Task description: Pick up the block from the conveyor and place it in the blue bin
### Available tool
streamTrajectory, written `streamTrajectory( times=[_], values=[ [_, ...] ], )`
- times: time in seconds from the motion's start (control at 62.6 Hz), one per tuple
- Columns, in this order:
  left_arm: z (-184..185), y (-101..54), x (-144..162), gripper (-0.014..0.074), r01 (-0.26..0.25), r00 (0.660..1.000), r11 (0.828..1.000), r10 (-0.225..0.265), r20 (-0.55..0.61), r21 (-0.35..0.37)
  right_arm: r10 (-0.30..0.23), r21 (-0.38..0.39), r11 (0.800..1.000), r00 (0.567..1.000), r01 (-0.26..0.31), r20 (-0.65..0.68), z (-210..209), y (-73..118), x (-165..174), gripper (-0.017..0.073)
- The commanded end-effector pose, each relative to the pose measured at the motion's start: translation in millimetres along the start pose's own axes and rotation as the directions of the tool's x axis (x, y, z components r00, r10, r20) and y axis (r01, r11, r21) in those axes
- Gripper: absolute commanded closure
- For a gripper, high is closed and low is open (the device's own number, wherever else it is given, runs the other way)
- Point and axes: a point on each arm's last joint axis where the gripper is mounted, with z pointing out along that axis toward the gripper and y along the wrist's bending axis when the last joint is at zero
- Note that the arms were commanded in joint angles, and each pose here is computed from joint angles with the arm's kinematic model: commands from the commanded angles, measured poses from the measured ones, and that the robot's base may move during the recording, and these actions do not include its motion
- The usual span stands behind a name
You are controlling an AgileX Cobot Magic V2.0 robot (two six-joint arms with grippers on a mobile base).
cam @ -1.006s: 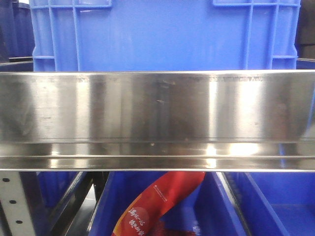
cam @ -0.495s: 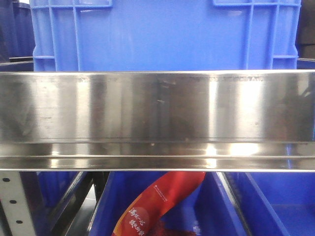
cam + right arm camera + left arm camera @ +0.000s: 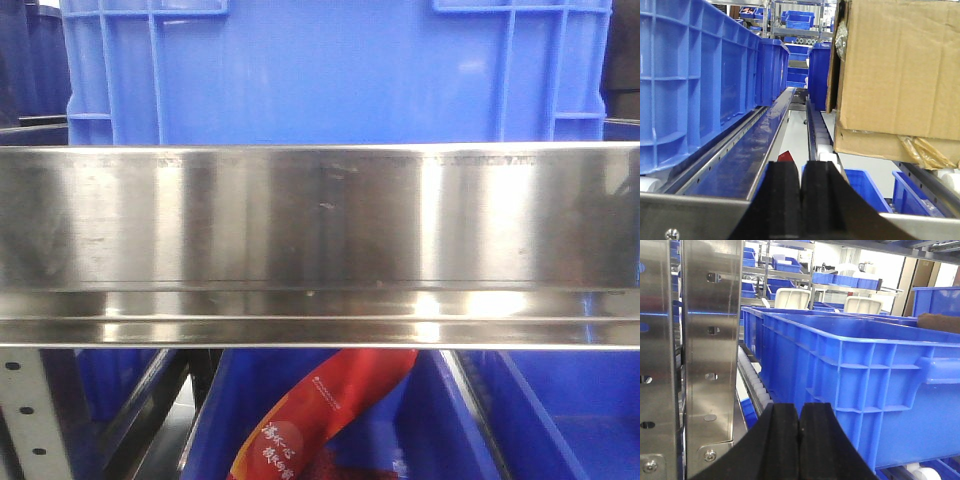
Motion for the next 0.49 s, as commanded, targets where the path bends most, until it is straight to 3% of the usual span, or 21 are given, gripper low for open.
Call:
streamTrajectory(
  times=[0.0,0.479],
  values=[
    [-0.9,0.1,-1.3,0.0704,0.011,1.0,1.0,-0.011,0.019,-0.001,-0.018,0.007,1.0,0.999,0.017,0.031,-0.5,-0.4,-2.2,0.0721],
    [-0.9,0.1,-1.3,0.0704,0.011,1.0,1.0,-0.011,0.019,-0.001,-0.018,0.007,1.0,0.999,0.017,0.031,-0.5,-0.4,-2.2,0.0721]
  ],
)
